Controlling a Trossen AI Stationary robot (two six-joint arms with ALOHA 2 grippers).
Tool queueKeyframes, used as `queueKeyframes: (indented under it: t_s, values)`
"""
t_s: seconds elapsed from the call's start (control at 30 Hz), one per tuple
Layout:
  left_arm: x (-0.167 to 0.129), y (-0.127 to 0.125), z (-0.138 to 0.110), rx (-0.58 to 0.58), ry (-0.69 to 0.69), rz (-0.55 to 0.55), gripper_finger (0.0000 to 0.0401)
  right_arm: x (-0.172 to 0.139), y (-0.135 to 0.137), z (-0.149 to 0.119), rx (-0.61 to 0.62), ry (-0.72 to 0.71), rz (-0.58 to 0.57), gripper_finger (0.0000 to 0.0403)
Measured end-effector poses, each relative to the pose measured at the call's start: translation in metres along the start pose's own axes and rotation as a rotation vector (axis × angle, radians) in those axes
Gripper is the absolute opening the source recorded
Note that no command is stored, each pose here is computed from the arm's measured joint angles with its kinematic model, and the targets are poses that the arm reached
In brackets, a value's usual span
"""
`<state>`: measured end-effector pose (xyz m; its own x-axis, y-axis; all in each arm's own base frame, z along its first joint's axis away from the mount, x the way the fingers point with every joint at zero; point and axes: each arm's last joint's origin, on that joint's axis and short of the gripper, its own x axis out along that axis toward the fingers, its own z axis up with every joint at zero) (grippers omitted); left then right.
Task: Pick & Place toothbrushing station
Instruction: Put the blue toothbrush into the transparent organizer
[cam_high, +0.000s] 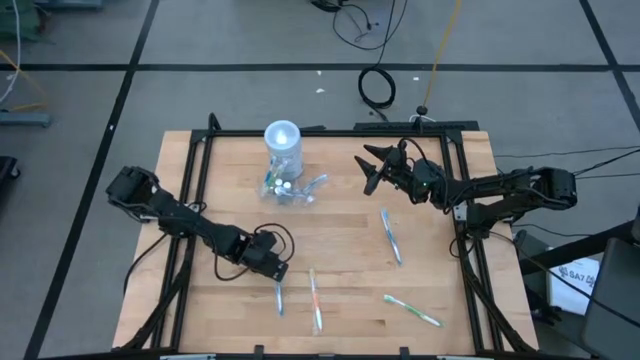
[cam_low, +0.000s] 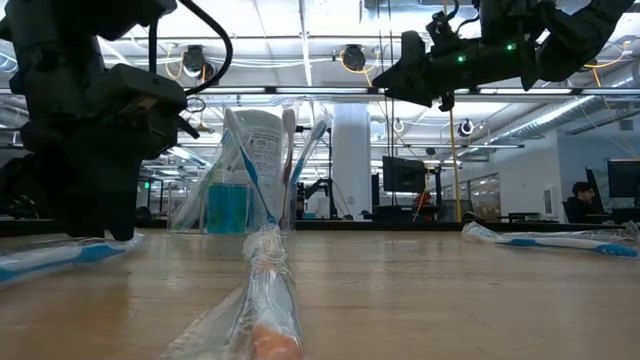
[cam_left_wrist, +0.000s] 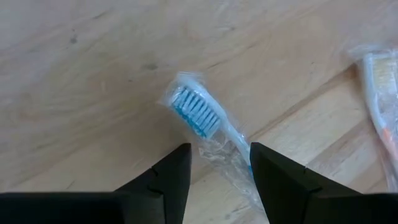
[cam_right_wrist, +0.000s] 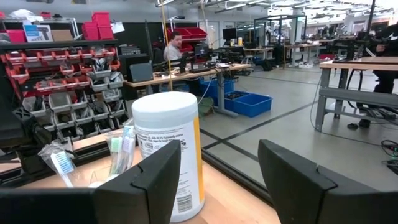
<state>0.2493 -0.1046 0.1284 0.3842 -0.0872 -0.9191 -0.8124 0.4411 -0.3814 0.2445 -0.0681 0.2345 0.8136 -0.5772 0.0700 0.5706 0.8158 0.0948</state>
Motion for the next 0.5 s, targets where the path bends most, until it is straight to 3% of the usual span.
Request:
queueKeyframes:
  t_s: [0.27, 0.5]
  values:
    - [0.002, 0.006, 0.013, 0.068, -0.079, 0.057, 0.0164, 0.000, 0.000, 0.000, 0.000, 0.000, 0.001, 0.0208]
    - [0.002, 0.009, 0.025, 0.112, -0.118, 0.079, 0.0073, 0.000, 0.000, 0.000, 0.000, -0.001, 0.001, 0.0208]
